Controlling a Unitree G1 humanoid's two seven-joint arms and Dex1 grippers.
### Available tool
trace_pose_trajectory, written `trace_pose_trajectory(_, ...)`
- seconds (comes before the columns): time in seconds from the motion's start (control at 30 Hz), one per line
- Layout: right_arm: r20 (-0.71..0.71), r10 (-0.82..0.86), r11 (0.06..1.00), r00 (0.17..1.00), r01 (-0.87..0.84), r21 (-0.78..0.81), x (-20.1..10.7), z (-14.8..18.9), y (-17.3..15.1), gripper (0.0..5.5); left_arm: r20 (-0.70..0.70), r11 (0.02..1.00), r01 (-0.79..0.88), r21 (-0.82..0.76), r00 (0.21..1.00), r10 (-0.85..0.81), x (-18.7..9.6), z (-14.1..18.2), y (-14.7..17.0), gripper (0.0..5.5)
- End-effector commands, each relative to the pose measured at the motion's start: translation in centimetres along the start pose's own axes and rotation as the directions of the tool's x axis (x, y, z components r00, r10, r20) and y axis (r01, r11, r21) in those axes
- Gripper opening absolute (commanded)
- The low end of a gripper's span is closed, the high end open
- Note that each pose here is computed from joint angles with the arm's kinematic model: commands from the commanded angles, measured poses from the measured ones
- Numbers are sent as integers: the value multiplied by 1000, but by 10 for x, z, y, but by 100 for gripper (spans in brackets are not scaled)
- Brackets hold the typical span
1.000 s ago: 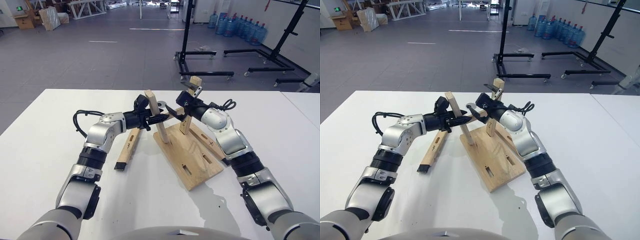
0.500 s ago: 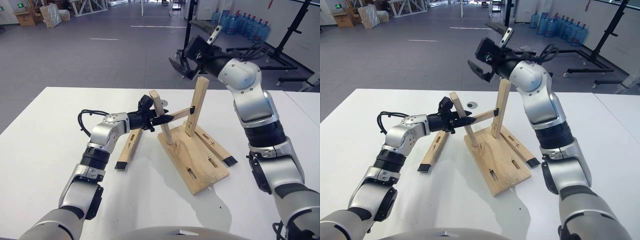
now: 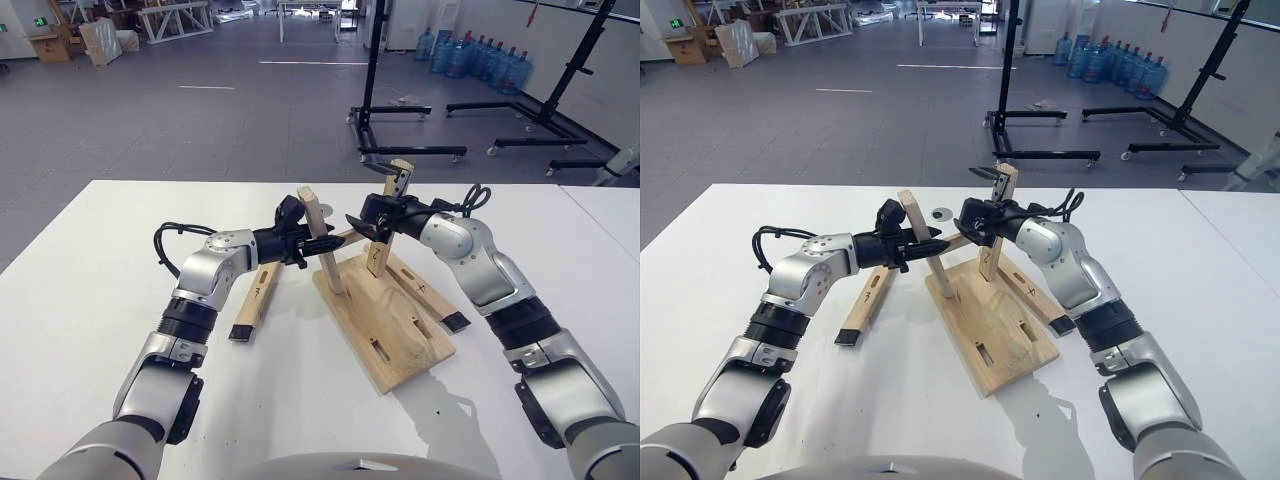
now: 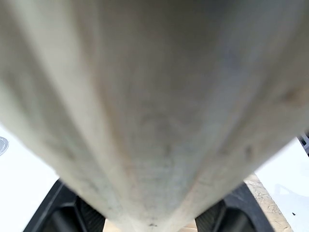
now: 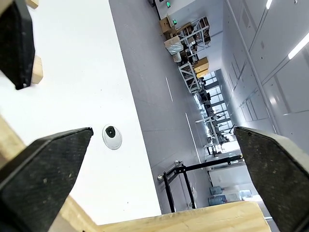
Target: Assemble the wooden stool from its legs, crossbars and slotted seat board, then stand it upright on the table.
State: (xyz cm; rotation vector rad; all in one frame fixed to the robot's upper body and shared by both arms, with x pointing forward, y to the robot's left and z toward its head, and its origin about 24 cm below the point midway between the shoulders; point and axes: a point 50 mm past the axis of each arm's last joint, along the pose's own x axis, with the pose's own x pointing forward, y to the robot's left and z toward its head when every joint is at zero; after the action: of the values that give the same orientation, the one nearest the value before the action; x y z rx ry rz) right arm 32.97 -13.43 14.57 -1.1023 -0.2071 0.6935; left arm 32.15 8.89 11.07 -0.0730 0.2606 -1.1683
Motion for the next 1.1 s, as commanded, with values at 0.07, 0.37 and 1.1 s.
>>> trace_pose_trajectory(0.07,4,85,989,996,-85,121,4,3,10,540,-138,999,8,-42,990,-14,6,-30,-7,202)
trace_pose_trajectory(0.37,147,-222,973,964,208,104,-9,59,-106,540,-89,998,-36,-59,996,31,6,-23,0,261)
trace_pose_trajectory(1.1,-90,-712,470,697,567,676,-88,13,-218,540,-45,737,-676,-5,736,675,-177,33,-8,539)
